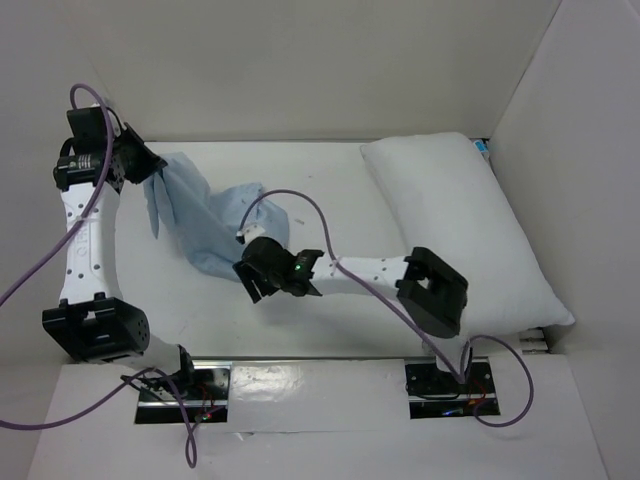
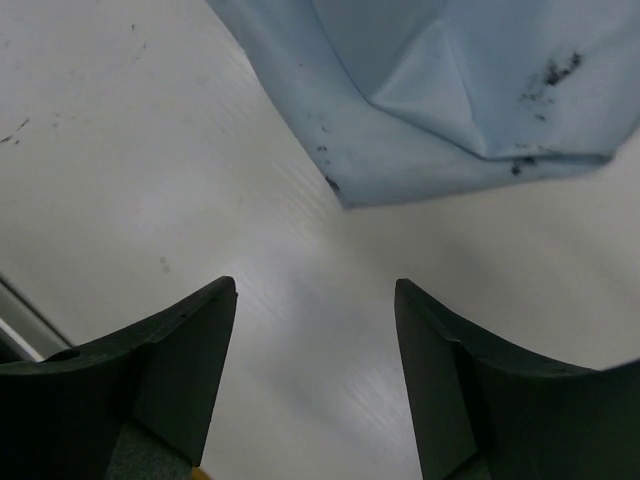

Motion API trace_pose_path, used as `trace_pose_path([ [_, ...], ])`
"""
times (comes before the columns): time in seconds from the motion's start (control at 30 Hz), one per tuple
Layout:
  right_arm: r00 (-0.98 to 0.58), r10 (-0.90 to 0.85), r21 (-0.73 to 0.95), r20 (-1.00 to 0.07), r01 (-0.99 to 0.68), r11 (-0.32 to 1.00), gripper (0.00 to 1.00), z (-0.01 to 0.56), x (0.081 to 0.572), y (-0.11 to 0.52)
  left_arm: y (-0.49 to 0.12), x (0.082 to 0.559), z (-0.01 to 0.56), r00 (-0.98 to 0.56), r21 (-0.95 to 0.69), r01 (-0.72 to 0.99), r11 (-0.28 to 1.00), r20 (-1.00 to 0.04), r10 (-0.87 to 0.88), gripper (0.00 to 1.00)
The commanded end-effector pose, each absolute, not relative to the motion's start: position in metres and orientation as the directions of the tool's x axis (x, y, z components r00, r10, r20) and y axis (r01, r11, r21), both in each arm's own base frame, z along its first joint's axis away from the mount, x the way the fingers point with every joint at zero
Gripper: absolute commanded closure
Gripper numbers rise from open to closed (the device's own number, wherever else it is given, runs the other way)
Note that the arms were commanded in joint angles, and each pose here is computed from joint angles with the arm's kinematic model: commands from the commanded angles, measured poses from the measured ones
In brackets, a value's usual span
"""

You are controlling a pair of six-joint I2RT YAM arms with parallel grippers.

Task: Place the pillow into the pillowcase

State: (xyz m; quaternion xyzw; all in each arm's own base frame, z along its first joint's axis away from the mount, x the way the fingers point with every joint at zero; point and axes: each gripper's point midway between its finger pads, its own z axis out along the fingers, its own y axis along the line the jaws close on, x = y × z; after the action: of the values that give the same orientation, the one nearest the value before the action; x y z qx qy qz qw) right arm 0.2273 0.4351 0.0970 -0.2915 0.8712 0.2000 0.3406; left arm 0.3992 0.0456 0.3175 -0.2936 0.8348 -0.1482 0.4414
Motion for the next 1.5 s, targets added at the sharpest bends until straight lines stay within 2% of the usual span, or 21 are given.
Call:
trace_pose_path([
  [0.0,-0.523,-0.315,0.156,-0.792,-0.671,0.725,0.27,0.107,0.248,0.482,0.047,0.401,0.345,-0.403,-0.493,-0.319,0.809,-0.702,-0.587,1.00],
  [0.27,-0.498,-0.338,0.049,-0.799,-0.614,0.787,0.25,0.062,0.273,0.503,0.049,0.399,0.338,-0.417,-0.479,-0.334,0.812,-0.697,-0.583,1.00],
  [0.37,-0.493,-0.386,-0.004,-0.780,-0.612,0.791,0.31,0.039,0.278,0.502,0.047,0.399,0.338,-0.421,-0.483,-0.327,0.812,-0.695,-0.583,1.00],
  [0.4,-0.499,-0.400,-0.014,-0.769,-0.612,0.791,0.46,0.032,0.276,0.500,0.047,0.399,0.338,-0.421,-0.483,-0.327,0.812,-0.695,-0.583,1.00],
  [0.43,-0.502,-0.393,-0.012,-0.770,-0.605,0.796,0.57,0.032,0.282,0.500,0.047,0.399,0.338,-0.421,-0.483,-0.327,0.812,-0.695,-0.583,1.00],
  [0.5,-0.506,-0.390,-0.029,-0.769,-0.582,0.813,0.89,0.031,0.291,0.492,0.047,0.399,0.338,-0.421,-0.483,-0.327,0.812,-0.695,-0.583,1.00],
  [0.53,-0.508,-0.365,-0.022,-0.780,-0.561,0.828,1.00,0.047,0.297,0.487,0.048,0.401,0.334,-0.427,-0.482,-0.332,0.811,-0.690,-0.585,1.00],
  [0.6,-0.518,-0.313,-0.019,-0.796,-0.496,0.868,1.00,0.066,0.328,0.463,0.048,0.403,0.335,-0.426,-0.483,-0.331,0.811,-0.690,-0.585,1.00],
  [0.7,-0.510,-0.175,0.040,-0.842,-0.383,0.923,1.00,0.129,0.384,0.410,0.044,0.412,0.331,-0.443,-0.504,-0.313,0.805,-0.672,-0.594,1.00],
  [0.8,-0.427,-0.059,0.064,-0.902,-0.267,0.961,1.00,0.212,0.432,0.341,0.039,0.431,0.330,-0.454,-0.537,-0.271,0.799,-0.661,-0.598,1.00],
  [0.9,-0.302,0.039,0.107,-0.953,-0.214,0.971,1.00,0.302,0.455,0.286,0.030,0.463,0.334,-0.478,-0.570,-0.197,0.797,-0.654,-0.586,1.00],
  [1.0,-0.195,0.075,0.116,-0.978,-0.207,0.971,1.00,0.371,0.445,0.257,0.011,0.490,0.363,-0.488,-0.620,-0.059,0.782,-0.666,-0.564,1.00],
  [1.1,-0.152,0.085,0.116,-0.985,-0.213,0.970,1.00,0.403,0.422,0.233,-0.005,0.490,0.377,-0.488,-0.628,0.015,0.778,-0.684,-0.542,1.00],
  [1.2,-0.178,0.065,0.111,-0.982,-0.263,0.958,1.00,0.392,0.386,0.227,-0.010,0.480,0.390,-0.432,-0.586,0.065,0.807,-0.746,-0.507,1.00],
  [1.23,-0.247,0.023,0.094,-0.969,-0.278,0.956,1.00,0.352,0.375,0.229,-0.008,0.477,0.366,-0.460,-0.569,0.044,0.821,-0.741,-0.489,1.00],
  [1.3,-0.281,0.003,0.109,-0.960,-0.364,0.925,1.00,0.331,0.343,0.240,0.006,0.469,0.356,-0.418,-0.529,-0.022,0.848,-0.766,-0.489,1.00],
  [1.33,-0.319,-0.005,0.126,-0.948,-0.389,0.913,1.00,0.310,0.331,0.247,0.012,0.463,0.319,-0.464,-0.511,-0.093,0.855,-0.737,-0.491,0.77],
  [1.37,-0.392,-0.071,0.127,-0.917,-0.456,0.881,1.00,0.261,0.308,0.261,0.020,0.459,0.304,-0.468,-0.491,-0.148,0.859,-0.730,-0.498,0.48],
  [1.4,-0.427,-0.103,0.132,-0.898,-0.486,0.864,1.00,0.239,0.294,0.266,0.032,0.453,0.280,-0.485,-0.452,-0.240,0.859,-0.711,-0.510,0.20],
  [1.43,-0.465,-0.114,0.155,-0.878,-0.502,0.851,1.00,0.219,0.281,0.274,0.035,0.444,0.260,-0.515,-0.432,-0.286,0.855,-0.683,-0.518,0.00],
  [1.47,-0.513,-0.178,0.157,-0.840,-0.543,0.825,1.00,0.185,0.254,0.286,0.041,0.441,0.250,-0.531,-0.417,-0.323,0.849,-0.663,-0.528,0.00],
])
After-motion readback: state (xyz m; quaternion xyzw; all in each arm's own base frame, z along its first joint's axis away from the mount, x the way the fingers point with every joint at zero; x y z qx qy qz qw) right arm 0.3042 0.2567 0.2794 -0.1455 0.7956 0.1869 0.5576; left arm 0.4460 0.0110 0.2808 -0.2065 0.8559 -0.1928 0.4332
